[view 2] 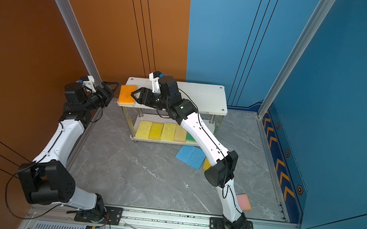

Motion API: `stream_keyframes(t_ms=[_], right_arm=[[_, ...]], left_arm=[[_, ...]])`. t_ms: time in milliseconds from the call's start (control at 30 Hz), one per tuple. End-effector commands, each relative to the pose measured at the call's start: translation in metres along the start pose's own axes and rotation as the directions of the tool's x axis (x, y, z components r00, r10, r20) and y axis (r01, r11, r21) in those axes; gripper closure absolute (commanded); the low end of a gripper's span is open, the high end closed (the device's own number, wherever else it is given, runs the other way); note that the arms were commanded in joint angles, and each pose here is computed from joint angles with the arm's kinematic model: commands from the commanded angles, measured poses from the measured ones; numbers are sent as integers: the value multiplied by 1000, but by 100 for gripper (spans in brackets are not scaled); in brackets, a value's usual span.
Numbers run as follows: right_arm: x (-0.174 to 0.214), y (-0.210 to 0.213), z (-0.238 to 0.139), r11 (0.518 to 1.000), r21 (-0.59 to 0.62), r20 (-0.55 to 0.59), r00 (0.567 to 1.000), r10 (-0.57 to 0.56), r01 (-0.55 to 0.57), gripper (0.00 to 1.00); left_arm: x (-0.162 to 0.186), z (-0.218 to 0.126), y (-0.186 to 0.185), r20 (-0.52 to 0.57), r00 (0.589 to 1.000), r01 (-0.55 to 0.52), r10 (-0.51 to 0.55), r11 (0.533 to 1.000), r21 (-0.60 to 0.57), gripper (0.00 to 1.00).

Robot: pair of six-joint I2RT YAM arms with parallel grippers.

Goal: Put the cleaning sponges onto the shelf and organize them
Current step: 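Press the orange sponge flat on the top shelf while the left gripper approaches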

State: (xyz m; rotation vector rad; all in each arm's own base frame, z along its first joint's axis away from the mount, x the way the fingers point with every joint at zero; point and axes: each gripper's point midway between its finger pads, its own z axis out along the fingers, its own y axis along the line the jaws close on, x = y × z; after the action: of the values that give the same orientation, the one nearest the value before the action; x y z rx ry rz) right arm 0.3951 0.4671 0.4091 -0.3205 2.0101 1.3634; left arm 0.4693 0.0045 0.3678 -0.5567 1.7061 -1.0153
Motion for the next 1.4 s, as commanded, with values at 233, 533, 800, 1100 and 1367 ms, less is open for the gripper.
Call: stream_keyframes(t_ms=[233,533,800,1100,1367], right_arm=[[3,-3,7,1000,-11,-20,1000,1,-2,35],[6,-3,10,1000,-14,-28,1000,7,-8,35],[11,2,16,999,-34,-38,999,14,-16,35],[12,3,18,999,-39,-40,999,15,-17,35],[12,8,15,999,-38,-33,999,6,-8,35]], left_arm=[[0,-7,-2,22,999,-38,38,999,-13,22],[7,-3,2,10,999,-37,37,999,-28,27],[17,8,-7,-25,998,-63,63,998,-18,27],[15,12,-4,-32,997,-71,70,997,-32,28],[3,-14,1,7,998,-66,66,996,-68,27]])
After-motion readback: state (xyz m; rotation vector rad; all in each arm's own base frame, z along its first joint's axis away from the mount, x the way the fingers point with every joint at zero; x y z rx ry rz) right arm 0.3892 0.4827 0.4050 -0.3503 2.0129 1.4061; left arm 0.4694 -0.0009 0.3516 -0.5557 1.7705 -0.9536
